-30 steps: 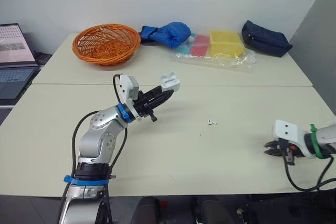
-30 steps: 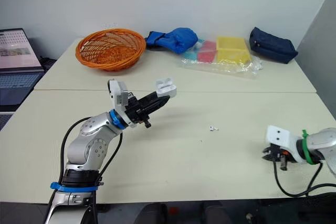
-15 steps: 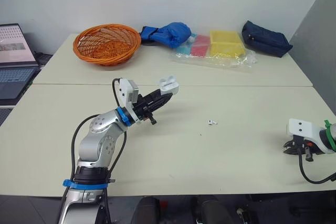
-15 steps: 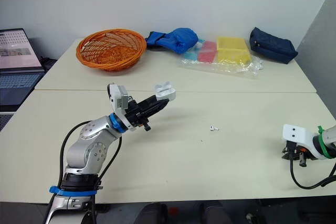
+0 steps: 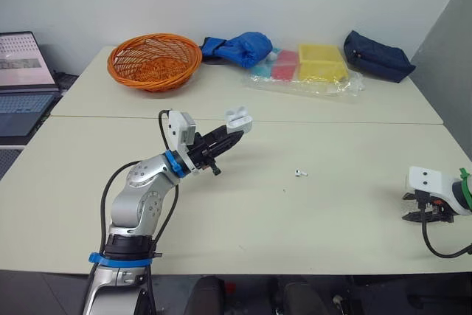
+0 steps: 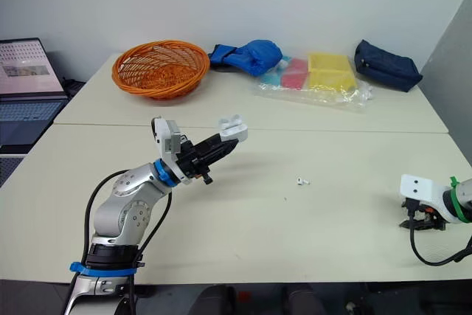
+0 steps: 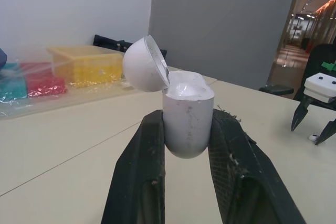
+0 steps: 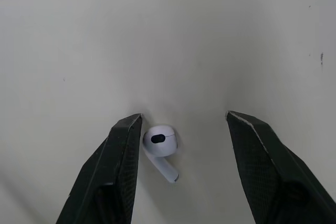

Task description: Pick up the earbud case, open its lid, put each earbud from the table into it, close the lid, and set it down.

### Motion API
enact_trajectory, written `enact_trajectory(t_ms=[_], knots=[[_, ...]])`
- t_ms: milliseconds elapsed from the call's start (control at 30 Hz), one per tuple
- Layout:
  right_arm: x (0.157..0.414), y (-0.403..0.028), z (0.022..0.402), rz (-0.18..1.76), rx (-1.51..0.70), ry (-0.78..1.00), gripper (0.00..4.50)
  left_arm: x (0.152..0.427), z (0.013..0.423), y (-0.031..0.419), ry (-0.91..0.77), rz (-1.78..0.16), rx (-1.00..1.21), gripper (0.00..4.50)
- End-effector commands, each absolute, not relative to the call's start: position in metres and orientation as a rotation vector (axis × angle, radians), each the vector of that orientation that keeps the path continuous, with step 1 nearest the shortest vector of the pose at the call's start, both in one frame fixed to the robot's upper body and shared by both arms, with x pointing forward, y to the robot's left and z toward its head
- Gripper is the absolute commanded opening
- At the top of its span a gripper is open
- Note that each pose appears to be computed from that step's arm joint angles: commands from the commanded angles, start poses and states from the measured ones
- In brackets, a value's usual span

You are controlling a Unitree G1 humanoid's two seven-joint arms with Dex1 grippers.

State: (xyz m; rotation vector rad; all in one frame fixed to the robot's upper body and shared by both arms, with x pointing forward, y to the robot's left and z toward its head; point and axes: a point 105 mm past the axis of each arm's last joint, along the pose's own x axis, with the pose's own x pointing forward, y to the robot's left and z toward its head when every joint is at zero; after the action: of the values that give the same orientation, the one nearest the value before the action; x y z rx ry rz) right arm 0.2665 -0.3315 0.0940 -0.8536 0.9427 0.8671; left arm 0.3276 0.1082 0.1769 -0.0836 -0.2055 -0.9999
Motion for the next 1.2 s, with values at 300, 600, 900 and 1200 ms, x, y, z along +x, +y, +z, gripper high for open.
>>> enact_trajectory(t_ms=[300, 600, 900, 1200], knots=[[0.266, -0.342, 0.098, 0.812, -0.835, 0.991, 2.71, 0.328, 0.197, 0.104, -0.29, -0.996, -0.103, 0.76], [0.272, -0.337, 0.097, 0.842, -0.844, 0.984, 2.71, 0.326, 0.194, 0.104, -0.288, -0.993, -0.097, 0.76], [0.27, -0.327, 0.098, 0.872, -0.806, 0.987, 2.71, 0.323, 0.192, 0.106, -0.283, -0.991, -0.099, 0.76], [0.27, -0.323, 0.098, 0.88, -0.803, 0.984, 2.71, 0.323, 0.192, 0.105, -0.28, -0.995, -0.097, 0.76]])
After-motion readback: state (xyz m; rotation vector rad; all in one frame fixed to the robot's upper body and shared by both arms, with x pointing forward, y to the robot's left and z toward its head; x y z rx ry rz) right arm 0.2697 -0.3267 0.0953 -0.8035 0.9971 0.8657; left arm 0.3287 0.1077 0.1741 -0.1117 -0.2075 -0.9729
